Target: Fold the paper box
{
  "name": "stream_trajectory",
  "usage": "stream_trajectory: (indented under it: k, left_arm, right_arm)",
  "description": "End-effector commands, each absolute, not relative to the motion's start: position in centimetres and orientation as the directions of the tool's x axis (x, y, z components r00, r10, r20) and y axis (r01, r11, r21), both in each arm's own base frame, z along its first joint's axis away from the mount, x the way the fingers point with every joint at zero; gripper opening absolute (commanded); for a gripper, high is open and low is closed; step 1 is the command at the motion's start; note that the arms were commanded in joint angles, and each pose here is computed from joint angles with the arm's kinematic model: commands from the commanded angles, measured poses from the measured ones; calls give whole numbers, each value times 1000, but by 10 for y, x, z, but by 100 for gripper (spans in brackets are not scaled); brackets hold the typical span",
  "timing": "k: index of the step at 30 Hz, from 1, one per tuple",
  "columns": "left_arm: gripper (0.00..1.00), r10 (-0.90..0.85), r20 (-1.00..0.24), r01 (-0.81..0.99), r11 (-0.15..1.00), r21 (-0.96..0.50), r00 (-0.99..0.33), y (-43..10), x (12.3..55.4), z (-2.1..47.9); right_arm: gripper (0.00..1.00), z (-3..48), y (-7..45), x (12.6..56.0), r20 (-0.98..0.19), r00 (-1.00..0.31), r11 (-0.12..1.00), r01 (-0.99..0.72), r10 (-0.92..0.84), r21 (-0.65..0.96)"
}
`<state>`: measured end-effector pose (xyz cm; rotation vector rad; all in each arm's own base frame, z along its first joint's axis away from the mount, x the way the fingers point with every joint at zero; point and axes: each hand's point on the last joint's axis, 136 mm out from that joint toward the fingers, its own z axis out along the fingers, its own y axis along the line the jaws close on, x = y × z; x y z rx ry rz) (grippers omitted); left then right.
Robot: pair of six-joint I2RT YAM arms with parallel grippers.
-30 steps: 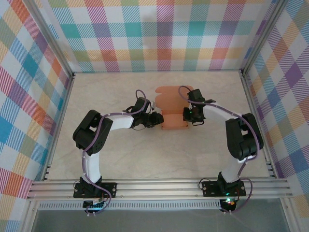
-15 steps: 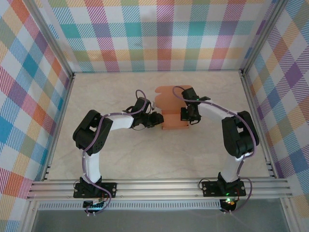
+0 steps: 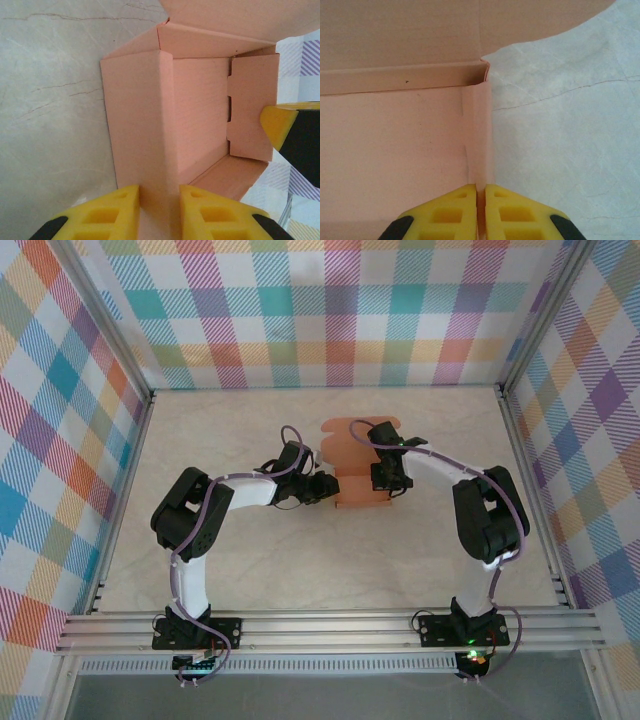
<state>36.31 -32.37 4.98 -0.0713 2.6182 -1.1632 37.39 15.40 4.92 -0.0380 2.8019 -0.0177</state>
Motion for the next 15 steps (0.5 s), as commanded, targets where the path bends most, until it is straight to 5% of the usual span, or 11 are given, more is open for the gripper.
stream_trajectory:
  k: [1, 11, 15]
  left_arm:
    - [25, -118, -233, 99, 661, -744, -965, -331, 355, 51]
    - [25, -119, -233, 99, 660, -744, -965, -331, 355, 51]
    - [25, -118, -231, 97, 662, -743, -966, -331, 355, 50]
  right_arm:
    - [9, 9, 146, 345, -182, -982, 997, -38, -50, -66]
    - [0, 8, 147, 346, -179, -982, 997, -42, -53, -66]
    - [19, 9, 148, 347, -183, -982, 997, -38, -49, -64]
